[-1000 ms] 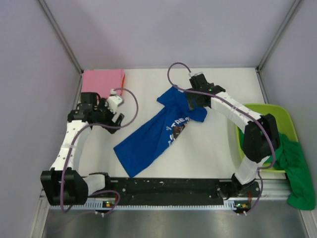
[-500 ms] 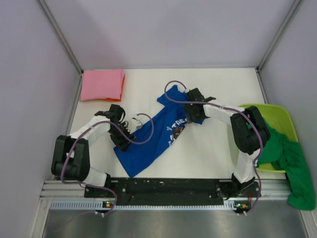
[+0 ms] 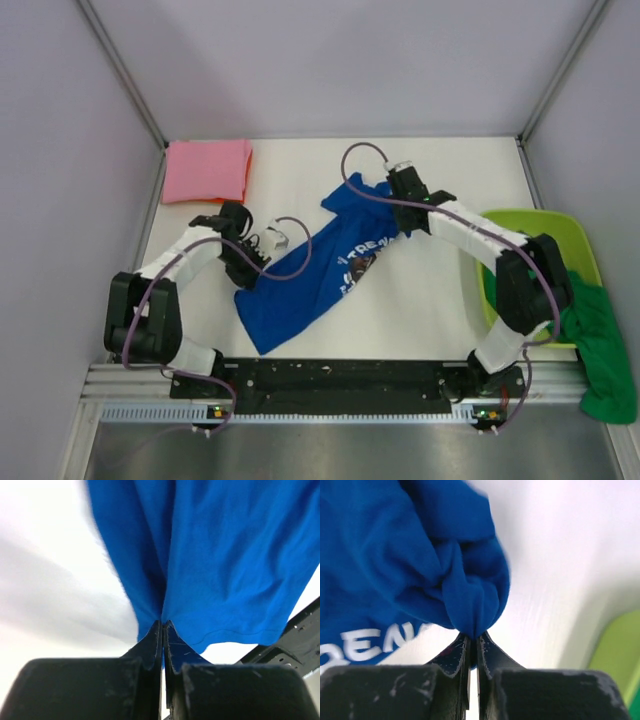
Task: Fold and stack the t-shirts
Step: Flatten out the tshirt
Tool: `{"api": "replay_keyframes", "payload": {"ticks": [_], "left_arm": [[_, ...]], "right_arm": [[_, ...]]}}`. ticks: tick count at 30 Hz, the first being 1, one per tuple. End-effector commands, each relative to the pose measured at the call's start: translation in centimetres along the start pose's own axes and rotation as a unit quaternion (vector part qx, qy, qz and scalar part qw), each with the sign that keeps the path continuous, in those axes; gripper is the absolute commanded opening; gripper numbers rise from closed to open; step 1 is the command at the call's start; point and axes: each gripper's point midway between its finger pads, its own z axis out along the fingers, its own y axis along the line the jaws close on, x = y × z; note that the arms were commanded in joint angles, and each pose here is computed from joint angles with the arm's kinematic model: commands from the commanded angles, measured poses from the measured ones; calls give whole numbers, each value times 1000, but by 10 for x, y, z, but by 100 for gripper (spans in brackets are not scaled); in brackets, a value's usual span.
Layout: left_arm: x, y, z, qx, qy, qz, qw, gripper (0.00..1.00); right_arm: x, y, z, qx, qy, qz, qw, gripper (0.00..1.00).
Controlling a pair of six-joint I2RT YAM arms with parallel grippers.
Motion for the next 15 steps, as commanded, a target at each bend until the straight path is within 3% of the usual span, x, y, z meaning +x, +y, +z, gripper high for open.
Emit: {"api": "replay_keyframes", "payload": {"ticks": [1,8,15], "left_arm": [[-57,24,-80,-110,-111,11,988,0],[-98,27,-205,-248,-223,33,942,0],[-93,-6,-324,-351,-310,40,883,0]], "right_arm": [[-71,-42,-103,13,-155,50,987,0],[-115,-82,-260,-35,-325,79,942,0],[-114,-91,-395,-145,-437,74,885,0]]}}
